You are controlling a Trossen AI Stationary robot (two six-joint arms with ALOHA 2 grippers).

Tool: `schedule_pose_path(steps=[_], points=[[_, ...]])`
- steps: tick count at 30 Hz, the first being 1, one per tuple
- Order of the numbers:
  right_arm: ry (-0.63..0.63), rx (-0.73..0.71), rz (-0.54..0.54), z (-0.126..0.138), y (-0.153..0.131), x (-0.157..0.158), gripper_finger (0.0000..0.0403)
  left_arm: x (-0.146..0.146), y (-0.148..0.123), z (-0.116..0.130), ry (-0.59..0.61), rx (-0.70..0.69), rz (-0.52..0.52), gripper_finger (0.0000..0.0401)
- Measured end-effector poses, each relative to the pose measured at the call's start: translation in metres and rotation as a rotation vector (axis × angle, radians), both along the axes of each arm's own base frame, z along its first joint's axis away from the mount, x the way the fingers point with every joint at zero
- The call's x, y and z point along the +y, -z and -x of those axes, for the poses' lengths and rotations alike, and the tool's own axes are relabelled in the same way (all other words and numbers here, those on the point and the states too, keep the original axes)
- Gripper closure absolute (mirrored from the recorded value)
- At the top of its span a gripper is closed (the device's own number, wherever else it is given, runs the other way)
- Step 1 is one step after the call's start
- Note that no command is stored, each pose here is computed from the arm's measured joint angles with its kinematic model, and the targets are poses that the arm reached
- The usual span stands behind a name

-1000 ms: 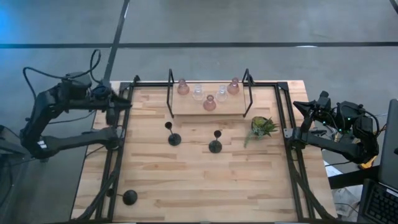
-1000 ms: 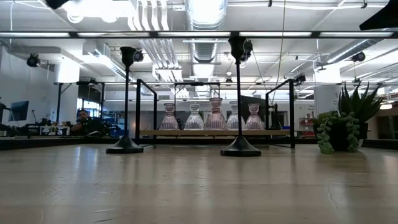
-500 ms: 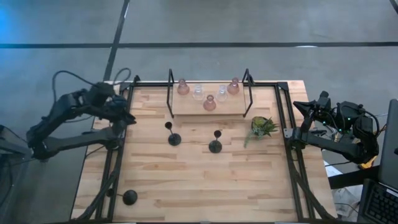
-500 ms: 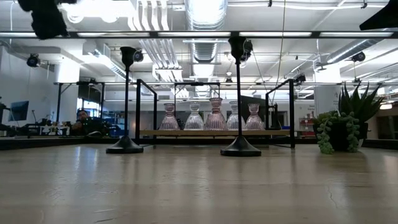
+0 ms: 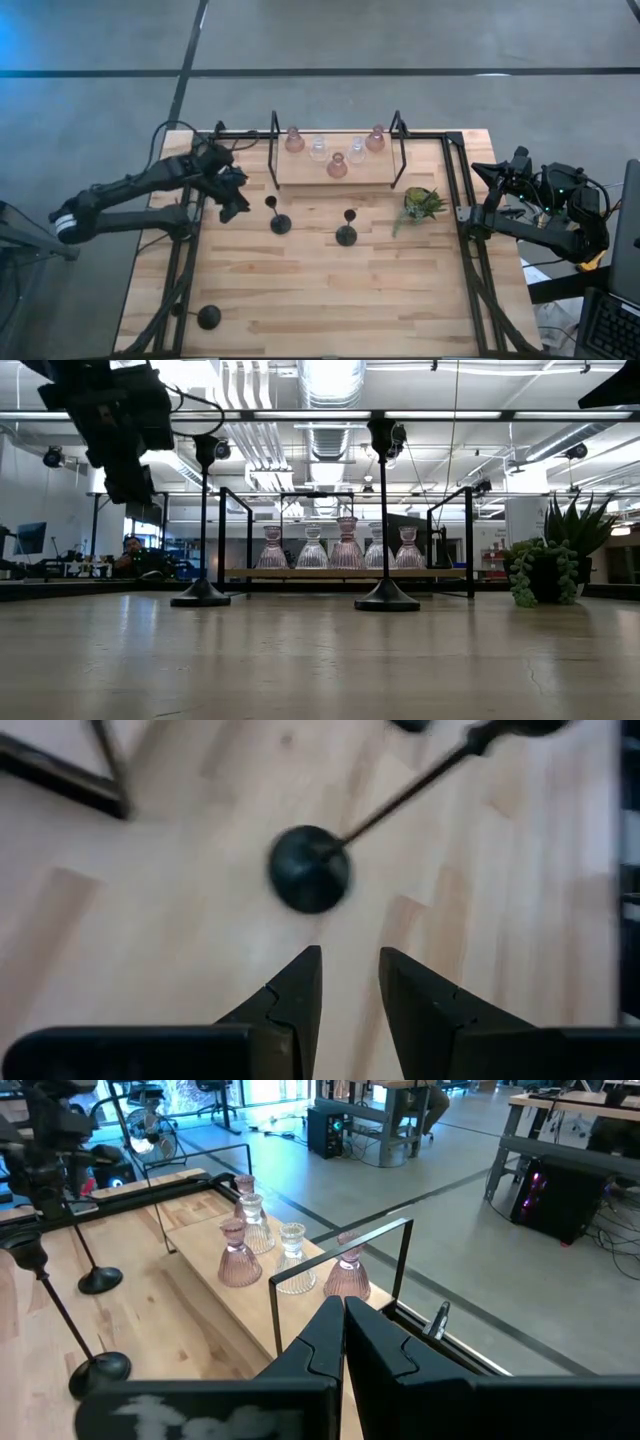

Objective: Pick & Place candle stick holders
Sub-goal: Put the top left black candle holder on the shelf aligned with the other pink candle holder

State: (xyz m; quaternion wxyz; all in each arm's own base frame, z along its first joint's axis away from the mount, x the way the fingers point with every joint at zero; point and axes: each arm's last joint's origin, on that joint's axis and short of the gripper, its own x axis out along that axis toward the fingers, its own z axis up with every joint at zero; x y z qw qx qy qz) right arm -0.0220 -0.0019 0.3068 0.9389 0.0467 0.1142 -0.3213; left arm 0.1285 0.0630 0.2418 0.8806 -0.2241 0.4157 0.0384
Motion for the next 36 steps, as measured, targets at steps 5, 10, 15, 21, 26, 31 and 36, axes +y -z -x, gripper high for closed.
schedule_pose_path(steps=[5,10,15,21,26,31,36], points=[[0.000,0.000,0.000,0.000,0.000,0.000,0.0394,0.006,0.010,-0.012,0.022,0.018,0.044,0.0295],[0.000,0.000,0.000,0.000,0.000,0.000,0.0394,0.013,0.010,-0.028,0.034,-0.056,0.004,0.0295],[0.000,0.000,0.000,0.000,0.000,0.000,0.0394,0.017,0.007,-0.043,0.056,-0.124,-0.029,0.0295],[0.000,-0.001,0.000,0.000,0.000,0.000,0.0394,0.018,0.014,-0.053,0.077,-0.125,-0.008,0.0295],[0.000,0.000,0.000,0.000,0.000,0.000,0.0394,0.011,0.017,-0.058,0.194,-0.145,0.026,0.0295],[0.000,0.000,0.000,0.000,0.000,0.000,0.0394,0.006,0.017,-0.059,0.250,-0.153,-0.019,0.0295],[0.000,-0.001,0.000,0.000,0.000,0.000,0.0394,0.008,0.017,-0.062,0.241,-0.159,-0.060,0.0295]])
